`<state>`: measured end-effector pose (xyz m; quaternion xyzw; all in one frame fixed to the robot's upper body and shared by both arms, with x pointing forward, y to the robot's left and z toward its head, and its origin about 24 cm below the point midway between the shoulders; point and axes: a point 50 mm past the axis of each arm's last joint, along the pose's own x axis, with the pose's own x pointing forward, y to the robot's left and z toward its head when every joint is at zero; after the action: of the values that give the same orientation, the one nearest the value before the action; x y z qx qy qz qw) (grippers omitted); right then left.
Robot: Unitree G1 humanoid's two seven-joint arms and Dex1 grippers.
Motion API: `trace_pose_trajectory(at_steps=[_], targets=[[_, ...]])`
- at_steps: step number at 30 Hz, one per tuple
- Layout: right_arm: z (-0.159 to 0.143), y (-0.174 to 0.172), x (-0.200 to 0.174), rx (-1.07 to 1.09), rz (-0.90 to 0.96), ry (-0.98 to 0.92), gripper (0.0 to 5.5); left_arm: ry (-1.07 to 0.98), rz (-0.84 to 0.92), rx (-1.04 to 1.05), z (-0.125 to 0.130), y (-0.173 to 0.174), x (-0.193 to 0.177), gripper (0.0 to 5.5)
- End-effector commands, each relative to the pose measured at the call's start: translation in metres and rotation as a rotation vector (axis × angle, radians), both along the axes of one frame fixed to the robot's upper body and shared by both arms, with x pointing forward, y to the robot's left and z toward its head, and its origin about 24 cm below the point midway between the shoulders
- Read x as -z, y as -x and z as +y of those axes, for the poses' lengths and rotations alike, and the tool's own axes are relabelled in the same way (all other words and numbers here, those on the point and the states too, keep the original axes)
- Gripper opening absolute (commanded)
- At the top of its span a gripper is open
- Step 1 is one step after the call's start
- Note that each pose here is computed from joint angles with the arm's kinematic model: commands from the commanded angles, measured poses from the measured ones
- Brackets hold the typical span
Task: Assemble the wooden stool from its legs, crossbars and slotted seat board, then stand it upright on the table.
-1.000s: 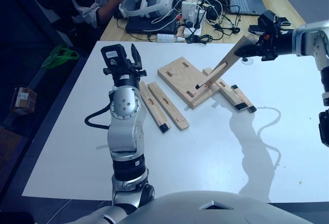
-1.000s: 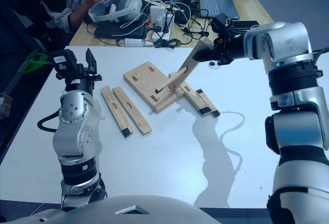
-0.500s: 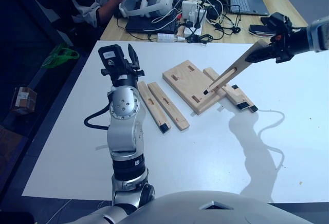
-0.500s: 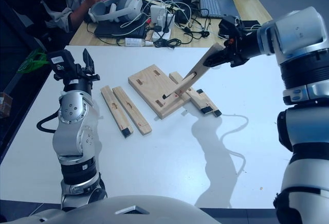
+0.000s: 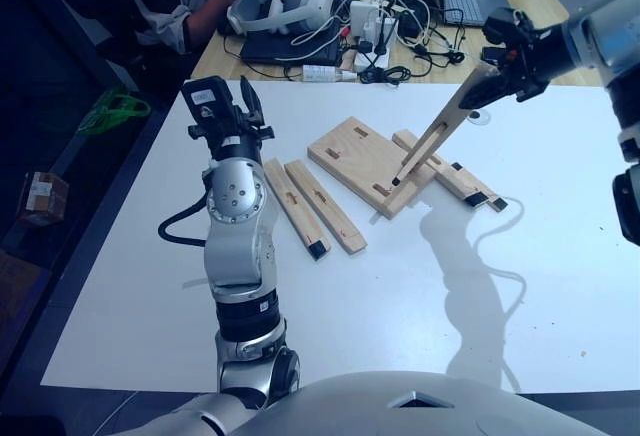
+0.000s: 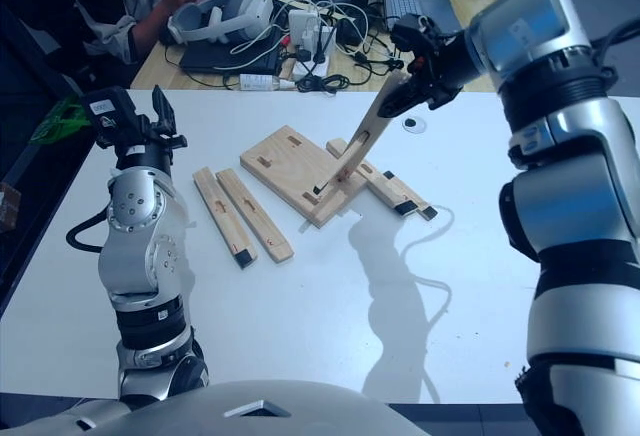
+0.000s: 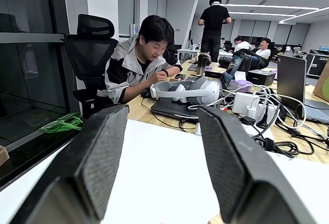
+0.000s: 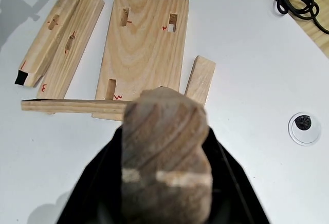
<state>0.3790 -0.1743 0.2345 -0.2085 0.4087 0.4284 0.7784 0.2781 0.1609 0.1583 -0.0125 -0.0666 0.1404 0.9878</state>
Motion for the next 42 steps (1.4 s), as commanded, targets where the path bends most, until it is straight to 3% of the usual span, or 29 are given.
trace_pose_trajectory(at_steps=[1, 10, 21, 25, 29, 34, 38, 42], targets=[[0.006, -0.001, 0.008, -0.074, 0.08, 0.068, 0.98, 0.006, 0.002, 0.004, -0.002, -0.001, 0.0, 2.46], [0.039, -0.006, 0.018, -0.265, 0.119, 0.151, 0.98, 0.026, -0.002, 0.013, -0.011, -0.001, 0.001, 2.46], [0.044, -0.01, 0.01, -0.357, 0.026, 0.228, 0.98, 0.006, 0.04, 0.056, -0.012, -0.006, 0.007, 2.46], [0.04, -0.013, 0.005, -0.29, -0.043, 0.084, 0.98, -0.101, 0.201, 0.201, 0.002, -0.025, 0.017, 2.46], [0.033, -0.013, 0.009, -0.219, -0.041, -0.074, 0.98, -0.338, 0.379, 0.312, 0.023, -0.049, 0.018, 2.46], [0.027, -0.012, 0.017, -0.18, -0.023, -0.133, 0.98, -0.647, 0.513, 0.517, 0.017, -0.081, 0.016, 2.46], [0.03, -0.012, 0.015, -0.166, -0.023, -0.172, 0.98, -0.673, 0.647, 0.73, 0.002, -0.09, 0.031, 2.46], [0.035, -0.011, 0.009, -0.138, -0.023, -0.252, 0.98, -0.643, 0.837, 0.883, 0.008, -0.086, 0.049, 2.46]])
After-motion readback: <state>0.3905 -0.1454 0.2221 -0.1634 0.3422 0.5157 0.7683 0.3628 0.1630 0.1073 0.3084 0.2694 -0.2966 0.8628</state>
